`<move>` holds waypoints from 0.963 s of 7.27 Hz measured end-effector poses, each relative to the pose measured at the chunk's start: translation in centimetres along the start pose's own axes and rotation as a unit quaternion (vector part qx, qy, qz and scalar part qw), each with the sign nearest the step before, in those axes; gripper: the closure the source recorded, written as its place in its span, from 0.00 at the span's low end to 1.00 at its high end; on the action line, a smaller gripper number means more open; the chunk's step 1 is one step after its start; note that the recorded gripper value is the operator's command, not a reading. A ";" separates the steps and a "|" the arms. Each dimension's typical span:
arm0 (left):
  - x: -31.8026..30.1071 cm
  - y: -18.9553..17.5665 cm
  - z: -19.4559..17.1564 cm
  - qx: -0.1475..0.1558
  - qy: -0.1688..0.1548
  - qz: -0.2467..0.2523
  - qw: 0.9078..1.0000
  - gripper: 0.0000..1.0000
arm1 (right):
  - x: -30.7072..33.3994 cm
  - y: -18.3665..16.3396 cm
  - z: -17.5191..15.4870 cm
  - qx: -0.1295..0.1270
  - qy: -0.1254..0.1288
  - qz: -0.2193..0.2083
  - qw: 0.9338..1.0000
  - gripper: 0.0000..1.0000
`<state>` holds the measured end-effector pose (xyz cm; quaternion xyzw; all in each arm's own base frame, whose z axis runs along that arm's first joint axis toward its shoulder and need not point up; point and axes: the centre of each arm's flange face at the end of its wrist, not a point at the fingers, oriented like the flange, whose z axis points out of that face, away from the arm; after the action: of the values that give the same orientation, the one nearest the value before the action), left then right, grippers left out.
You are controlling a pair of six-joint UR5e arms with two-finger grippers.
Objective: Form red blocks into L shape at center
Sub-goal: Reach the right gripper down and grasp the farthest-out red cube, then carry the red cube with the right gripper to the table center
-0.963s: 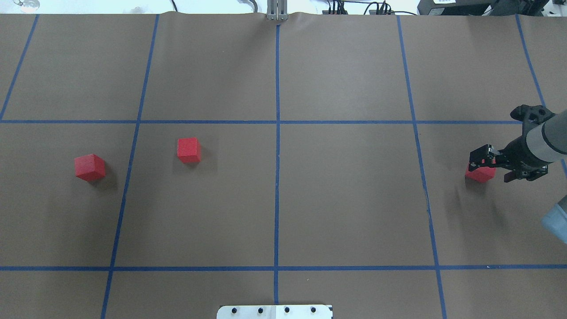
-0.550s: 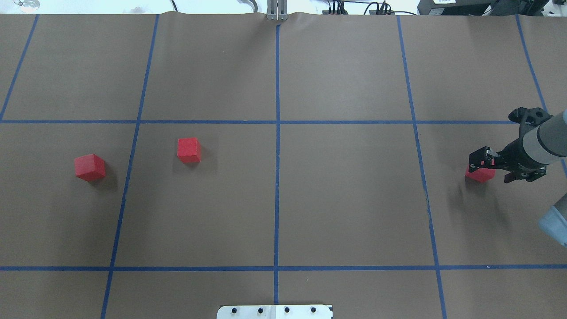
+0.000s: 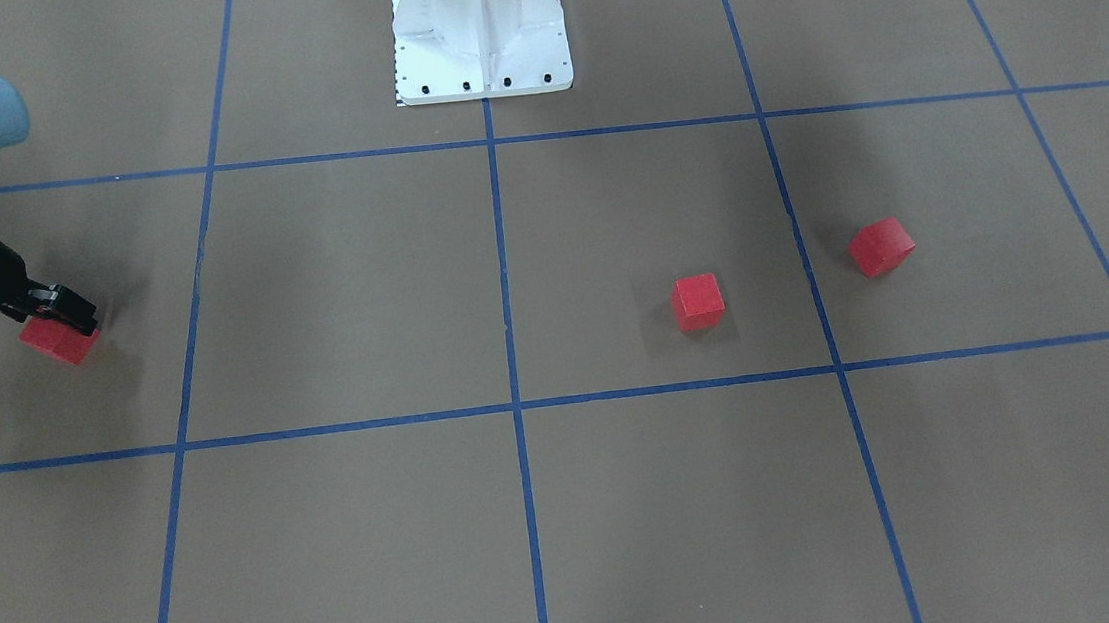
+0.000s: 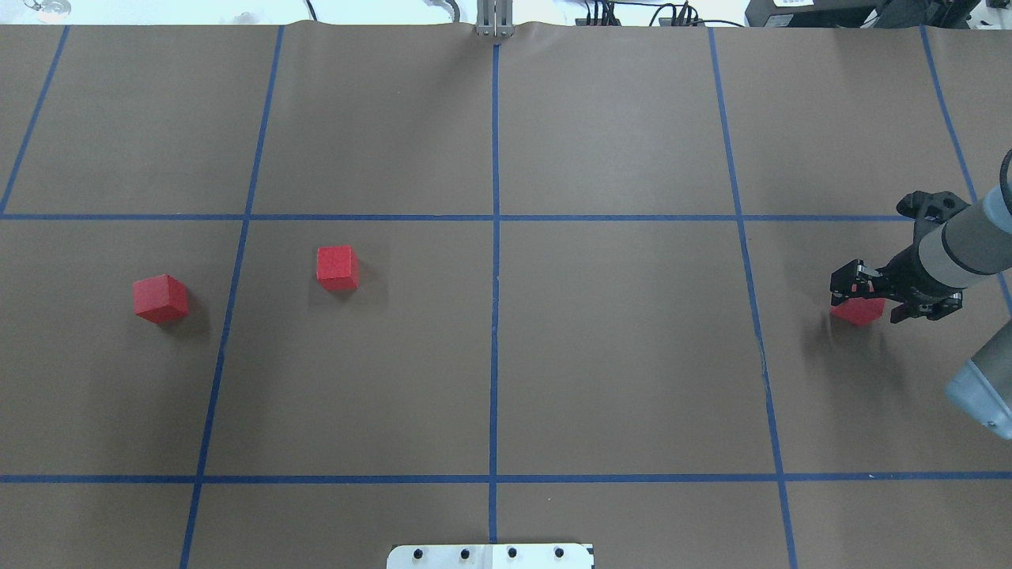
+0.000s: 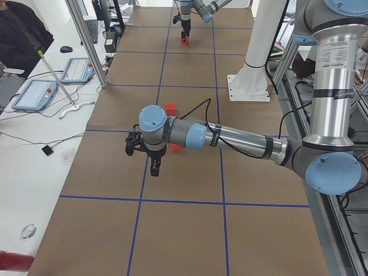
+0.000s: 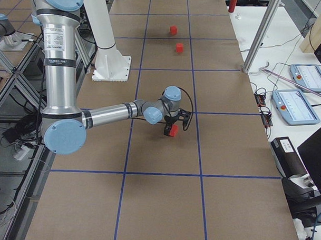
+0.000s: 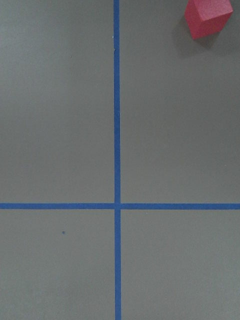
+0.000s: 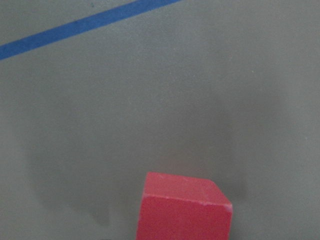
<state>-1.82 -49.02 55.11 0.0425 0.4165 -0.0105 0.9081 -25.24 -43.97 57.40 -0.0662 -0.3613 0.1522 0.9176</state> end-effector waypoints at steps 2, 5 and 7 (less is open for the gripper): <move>0.1 0.1 -0.1 0.000 0.001 0.001 1.000 0.00 | 0.1 -0.1 -0.1 0.002 -0.001 0.001 1.000 1.00; 0.1 0.8 0.0 -0.004 0.012 0.001 1.000 0.00 | -6.2 1.2 -5.3 0.020 -0.055 -0.019 0.998 1.00; 0.5 1.6 0.3 -0.011 0.043 0.002 0.999 0.00 | -17.9 4.3 -7.7 0.014 -0.112 -0.026 0.993 1.00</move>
<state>-1.21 -47.40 55.03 0.0340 0.4551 -0.0023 0.8898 -33.40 -45.87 39.30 -0.0269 -0.4609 0.1399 0.8759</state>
